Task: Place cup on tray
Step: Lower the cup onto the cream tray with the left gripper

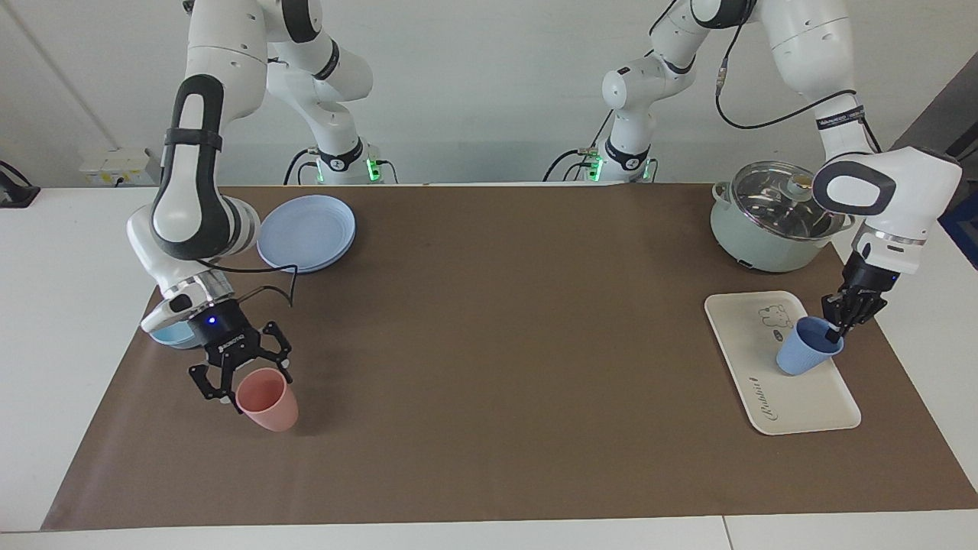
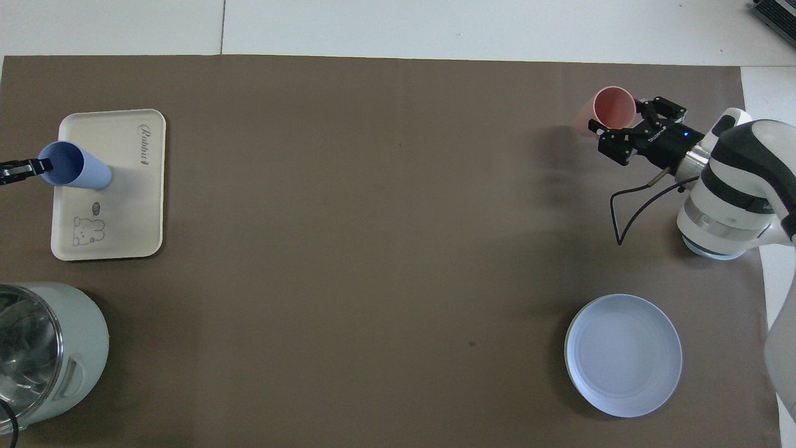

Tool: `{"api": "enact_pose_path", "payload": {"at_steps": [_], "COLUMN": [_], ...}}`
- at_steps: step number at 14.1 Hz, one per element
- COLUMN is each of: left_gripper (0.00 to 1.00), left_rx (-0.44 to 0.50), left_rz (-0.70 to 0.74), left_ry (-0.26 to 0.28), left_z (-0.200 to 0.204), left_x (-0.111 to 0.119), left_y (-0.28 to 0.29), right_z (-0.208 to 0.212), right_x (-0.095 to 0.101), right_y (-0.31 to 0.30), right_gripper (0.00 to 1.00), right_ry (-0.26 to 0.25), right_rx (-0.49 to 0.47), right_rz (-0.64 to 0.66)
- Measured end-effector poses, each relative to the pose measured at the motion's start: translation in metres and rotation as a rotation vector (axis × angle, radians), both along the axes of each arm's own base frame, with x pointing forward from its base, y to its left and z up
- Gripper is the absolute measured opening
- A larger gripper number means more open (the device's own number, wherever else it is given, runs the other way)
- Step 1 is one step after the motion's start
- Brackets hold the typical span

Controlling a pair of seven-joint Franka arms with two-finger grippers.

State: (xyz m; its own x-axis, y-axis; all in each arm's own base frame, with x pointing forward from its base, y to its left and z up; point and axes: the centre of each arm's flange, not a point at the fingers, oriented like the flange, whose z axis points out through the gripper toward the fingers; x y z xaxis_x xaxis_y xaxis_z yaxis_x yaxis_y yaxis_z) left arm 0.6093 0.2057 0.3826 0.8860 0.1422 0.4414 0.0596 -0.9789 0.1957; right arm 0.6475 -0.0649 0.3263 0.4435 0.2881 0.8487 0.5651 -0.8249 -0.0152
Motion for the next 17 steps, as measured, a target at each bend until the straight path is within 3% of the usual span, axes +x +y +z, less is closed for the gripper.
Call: {"api": "enact_pose_path", "payload": {"at_steps": [4, 6, 7, 9, 13, 15, 17], "left_gripper": [0.53, 0.8, 0.84, 0.84, 0.84, 0.84, 0.84], "left_rx": [0.003, -0.029, -0.061, -0.082, -0.047, 0.056, 0.149], "left_rz": [-0.008, -0.043, -0.075, -0.137, -0.21, -0.271, -0.325], "left_ry": [-0.027, -0.005, 0.022, 0.106, 0.304, 0.412, 0.474], "left_z": [0.016, 0.028, 0.039, 0.072, 0.149, 0.172, 0.191], "left_x": [0.009, 0.014, 0.018, 0.025, 0.026, 0.024, 0.02], "left_y": [-0.002, -0.007, -0.012, -0.021, -0.06, -0.106, -0.156], "right_z": [-0.029, -0.035, -0.037, -0.039, -0.032, -0.009, 0.015], "right_x": [-0.018, -0.021, -0.023, -0.024, -0.023, -0.024, -0.03], "right_y": [-0.002, -0.002, -0.002, -0.001, 0.0, 0.0, 0.006], "right_gripper": [0.85, 0.85, 0.85, 1.0, 1.0, 1.0, 1.0], "right_ry": [0.003, 0.013, 0.017, 0.021, 0.011, -0.017, -0.032], "right_rx": [-0.012, -0.003, -0.002, -0.002, -0.005, -0.024, -0.029], "right_rz": [0.0, -0.008, -0.009, -0.008, -0.008, -0.03, -0.059]}}
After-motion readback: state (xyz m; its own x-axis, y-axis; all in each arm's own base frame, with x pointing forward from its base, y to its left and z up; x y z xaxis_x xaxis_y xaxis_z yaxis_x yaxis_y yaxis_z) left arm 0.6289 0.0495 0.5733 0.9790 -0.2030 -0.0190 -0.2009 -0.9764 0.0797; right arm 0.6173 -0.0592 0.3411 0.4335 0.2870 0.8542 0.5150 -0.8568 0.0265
